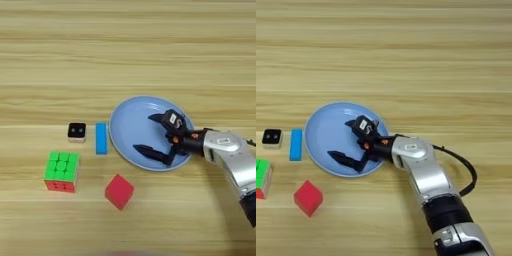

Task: Move the objects on the table

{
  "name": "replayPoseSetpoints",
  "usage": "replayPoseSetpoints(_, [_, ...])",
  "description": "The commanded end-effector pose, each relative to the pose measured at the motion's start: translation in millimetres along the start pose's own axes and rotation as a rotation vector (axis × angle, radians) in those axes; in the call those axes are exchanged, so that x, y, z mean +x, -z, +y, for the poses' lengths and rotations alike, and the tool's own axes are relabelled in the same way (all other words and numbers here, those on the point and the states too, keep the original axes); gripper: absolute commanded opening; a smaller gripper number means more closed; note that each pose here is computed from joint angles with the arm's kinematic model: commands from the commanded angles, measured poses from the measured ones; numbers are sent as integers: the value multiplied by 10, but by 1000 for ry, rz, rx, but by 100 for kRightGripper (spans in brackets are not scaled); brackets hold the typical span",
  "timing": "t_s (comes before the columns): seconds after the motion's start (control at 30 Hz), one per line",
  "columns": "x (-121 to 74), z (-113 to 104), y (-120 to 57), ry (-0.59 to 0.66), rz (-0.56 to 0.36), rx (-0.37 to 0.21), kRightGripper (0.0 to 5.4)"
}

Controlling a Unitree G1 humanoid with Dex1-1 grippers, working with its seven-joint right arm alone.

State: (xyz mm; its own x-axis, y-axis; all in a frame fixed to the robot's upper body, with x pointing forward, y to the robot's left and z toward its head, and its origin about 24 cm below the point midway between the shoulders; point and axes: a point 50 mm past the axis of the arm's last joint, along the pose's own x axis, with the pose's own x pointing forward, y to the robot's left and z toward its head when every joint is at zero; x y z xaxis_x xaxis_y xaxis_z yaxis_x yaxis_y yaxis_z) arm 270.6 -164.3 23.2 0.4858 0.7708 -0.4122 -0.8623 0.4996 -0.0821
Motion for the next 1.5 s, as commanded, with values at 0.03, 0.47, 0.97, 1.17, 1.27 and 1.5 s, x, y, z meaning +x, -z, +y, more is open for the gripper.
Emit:
replayPoseSetpoints(0.03, [-136,-100,-66,32,27,-68,539])
replayPoseSetpoints(0.47, [-304,-21,3,9,60,-76,539])
replayPoseSetpoints(0.97, [-417,105,75,-93,84,-86,539])
replayPoseSetpoints(1.17, [-436,120,82,-121,92,-98,539])
replayPoseSetpoints(1.27, [-453,127,85,-136,96,-104,539])
replayPoseSetpoints(1.5, [-480,126,75,-162,98,-114,539])
